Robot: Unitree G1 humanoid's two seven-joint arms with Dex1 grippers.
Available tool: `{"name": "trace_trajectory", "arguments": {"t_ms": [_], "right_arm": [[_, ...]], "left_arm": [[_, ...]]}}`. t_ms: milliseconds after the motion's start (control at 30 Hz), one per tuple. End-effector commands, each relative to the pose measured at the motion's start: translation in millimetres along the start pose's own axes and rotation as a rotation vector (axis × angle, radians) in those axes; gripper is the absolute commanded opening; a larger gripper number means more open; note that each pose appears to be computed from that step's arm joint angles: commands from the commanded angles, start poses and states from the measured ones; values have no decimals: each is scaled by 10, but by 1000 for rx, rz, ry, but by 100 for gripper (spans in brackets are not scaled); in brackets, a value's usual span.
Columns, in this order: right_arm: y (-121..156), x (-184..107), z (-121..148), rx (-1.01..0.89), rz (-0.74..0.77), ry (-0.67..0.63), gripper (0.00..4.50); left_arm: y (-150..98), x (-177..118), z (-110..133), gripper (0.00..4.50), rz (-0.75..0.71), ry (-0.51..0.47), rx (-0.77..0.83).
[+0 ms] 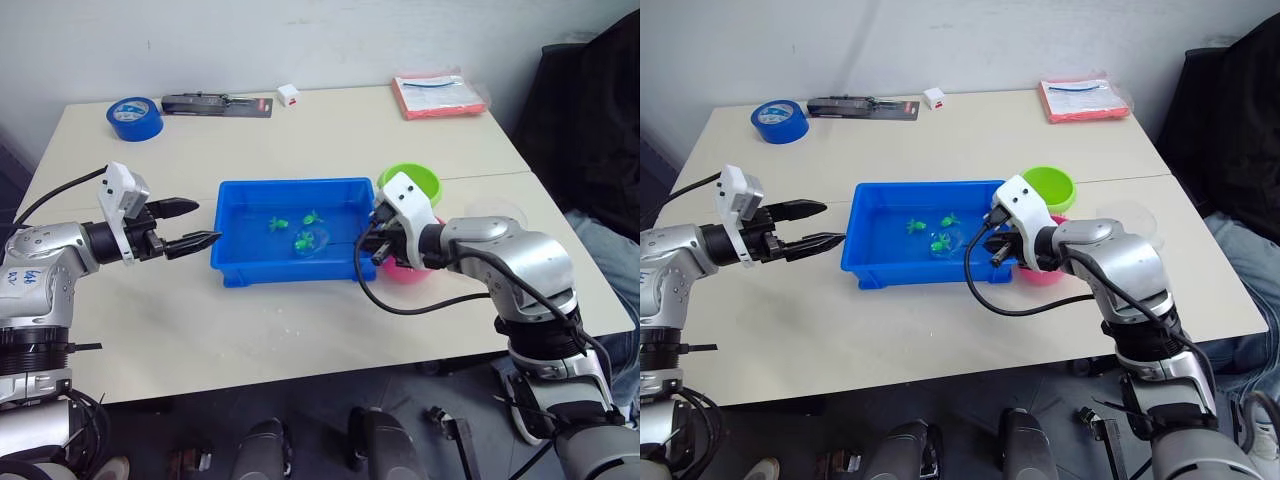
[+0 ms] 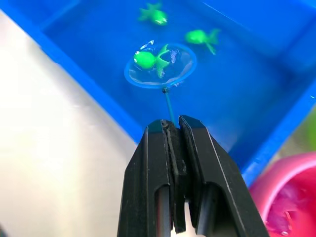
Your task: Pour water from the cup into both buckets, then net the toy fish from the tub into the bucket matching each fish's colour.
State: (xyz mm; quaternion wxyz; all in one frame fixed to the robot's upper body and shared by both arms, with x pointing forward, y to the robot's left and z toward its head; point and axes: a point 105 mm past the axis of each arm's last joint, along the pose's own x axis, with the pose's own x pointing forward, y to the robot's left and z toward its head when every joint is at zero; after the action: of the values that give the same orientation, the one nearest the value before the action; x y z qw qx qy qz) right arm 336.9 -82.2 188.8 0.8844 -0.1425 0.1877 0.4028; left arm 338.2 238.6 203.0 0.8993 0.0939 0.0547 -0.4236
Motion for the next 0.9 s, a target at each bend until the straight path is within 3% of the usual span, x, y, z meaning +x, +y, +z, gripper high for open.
{"name": "trace_trajectory", "arguments": {"t_ms": [33,467,667,900], "right_arm": [[2,-165,162,-9,-1,-69,78],[-140,-447,337,38,-40,-189,78],[-549,-952,594,57,-191,-305,78],[-845,-1208,567,20,-334,-280,78]], "left_arm": [[0,-15,138,448,-11,-22,40],[-121,136,210,448,-126,-31,59],[-166,308,301,448,-197,-49,85],[-173,440,396,448,-244,-78,108]]}}
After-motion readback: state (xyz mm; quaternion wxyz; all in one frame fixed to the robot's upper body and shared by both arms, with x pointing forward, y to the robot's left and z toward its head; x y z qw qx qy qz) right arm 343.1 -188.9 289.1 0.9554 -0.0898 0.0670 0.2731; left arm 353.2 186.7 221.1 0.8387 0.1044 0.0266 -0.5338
